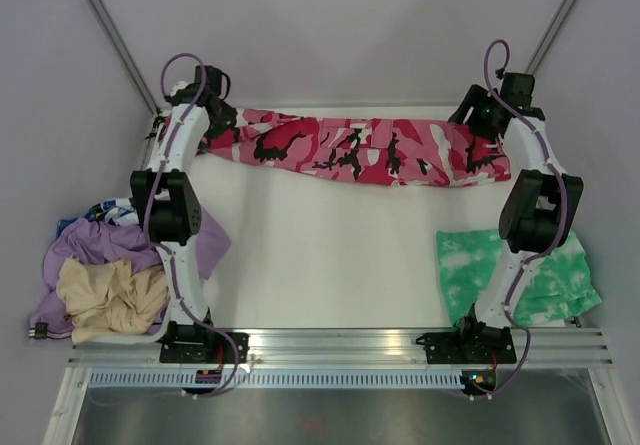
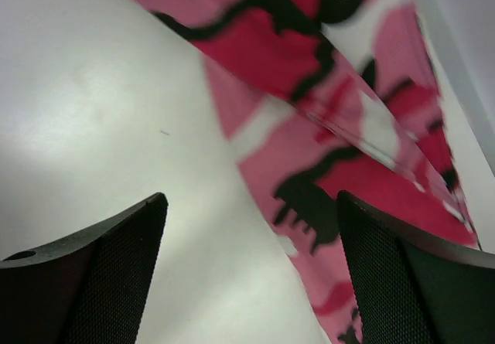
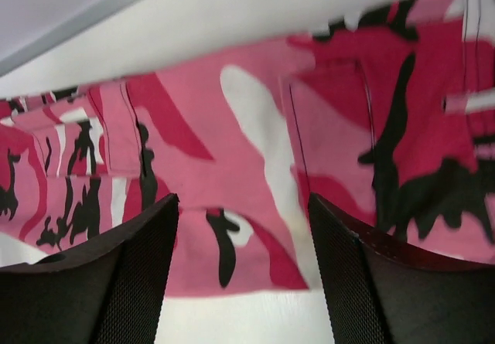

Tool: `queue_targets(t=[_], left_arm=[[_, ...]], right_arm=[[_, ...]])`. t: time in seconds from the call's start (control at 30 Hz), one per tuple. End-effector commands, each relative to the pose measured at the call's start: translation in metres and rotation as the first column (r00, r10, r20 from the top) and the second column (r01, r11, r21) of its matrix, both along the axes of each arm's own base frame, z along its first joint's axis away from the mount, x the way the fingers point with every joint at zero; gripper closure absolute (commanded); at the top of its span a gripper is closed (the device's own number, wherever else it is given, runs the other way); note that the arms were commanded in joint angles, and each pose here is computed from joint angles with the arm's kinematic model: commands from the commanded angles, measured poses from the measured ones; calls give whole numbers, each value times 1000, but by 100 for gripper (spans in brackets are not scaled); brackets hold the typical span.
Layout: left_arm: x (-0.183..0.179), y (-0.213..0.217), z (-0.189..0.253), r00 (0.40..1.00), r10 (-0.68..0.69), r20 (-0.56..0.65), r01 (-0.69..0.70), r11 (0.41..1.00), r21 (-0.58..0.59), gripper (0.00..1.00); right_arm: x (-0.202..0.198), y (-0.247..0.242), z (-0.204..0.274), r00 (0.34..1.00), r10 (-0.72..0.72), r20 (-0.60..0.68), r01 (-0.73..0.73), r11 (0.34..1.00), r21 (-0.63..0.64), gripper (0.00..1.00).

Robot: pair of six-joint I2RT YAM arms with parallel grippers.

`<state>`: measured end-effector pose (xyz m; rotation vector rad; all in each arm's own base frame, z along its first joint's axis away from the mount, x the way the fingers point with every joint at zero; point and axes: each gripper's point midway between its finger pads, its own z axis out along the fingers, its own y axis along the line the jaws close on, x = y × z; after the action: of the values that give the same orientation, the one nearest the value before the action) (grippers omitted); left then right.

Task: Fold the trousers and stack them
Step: Fold the trousers

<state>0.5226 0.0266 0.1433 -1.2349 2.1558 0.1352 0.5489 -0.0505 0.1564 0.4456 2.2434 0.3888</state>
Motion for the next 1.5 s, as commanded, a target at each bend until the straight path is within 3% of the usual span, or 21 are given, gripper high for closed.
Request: queue_targets(t=[0.0,0.03,0.1,0.2,0.33,0.43,0.63,0.9,1.0,1.2,1.37,1.47], left_arm=[[21,-97,41,954,-253,162,269,959,-88,7],[34,-110,39,932,-311,187,328,942,-69,13],[41,-143,31,895,-396,206,421,902,-95,23],[47,-167,-2,889,-422,177,447,885,-132,60],[33,-174,-55,924,-376,68,381,897,-222,97],[30,-170,-81,937,-348,41,348,910,-225,98],[43,-127,-93,969,-244,34,246,960,-132,98],[68,-67,-95,974,-216,69,218,976,-16,98],[81,-52,-101,979,-192,69,195,980,-37,98],[54,-44,-143,978,-174,-112,161,980,-121,98],[-9,-20,-161,935,-60,-351,20,993,-114,98],[-37,-16,-167,902,6,-431,-65,990,-124,98]], right_arm=[[-28,-6,-7,997,-72,-29,73,997,15,27],[-31,-5,-10,997,-75,-34,76,997,15,36],[-44,-8,-23,991,-109,-75,109,994,-3,44],[-56,-13,-41,980,-145,-138,143,989,-30,58],[-59,-16,-53,971,-168,-172,164,986,-38,61],[-52,-13,-52,975,-163,-152,163,987,-13,61],[-42,1,-66,970,-164,-178,181,979,88,63],[-53,-5,-86,942,-218,-256,236,971,39,64],[-53,-7,-88,938,-225,-264,240,970,25,64],[-52,-10,-84,932,-246,-266,260,966,16,64],[-53,-15,-88,919,-268,-290,277,961,-8,63],[-57,-13,-101,904,-272,-331,287,958,-3,64]])
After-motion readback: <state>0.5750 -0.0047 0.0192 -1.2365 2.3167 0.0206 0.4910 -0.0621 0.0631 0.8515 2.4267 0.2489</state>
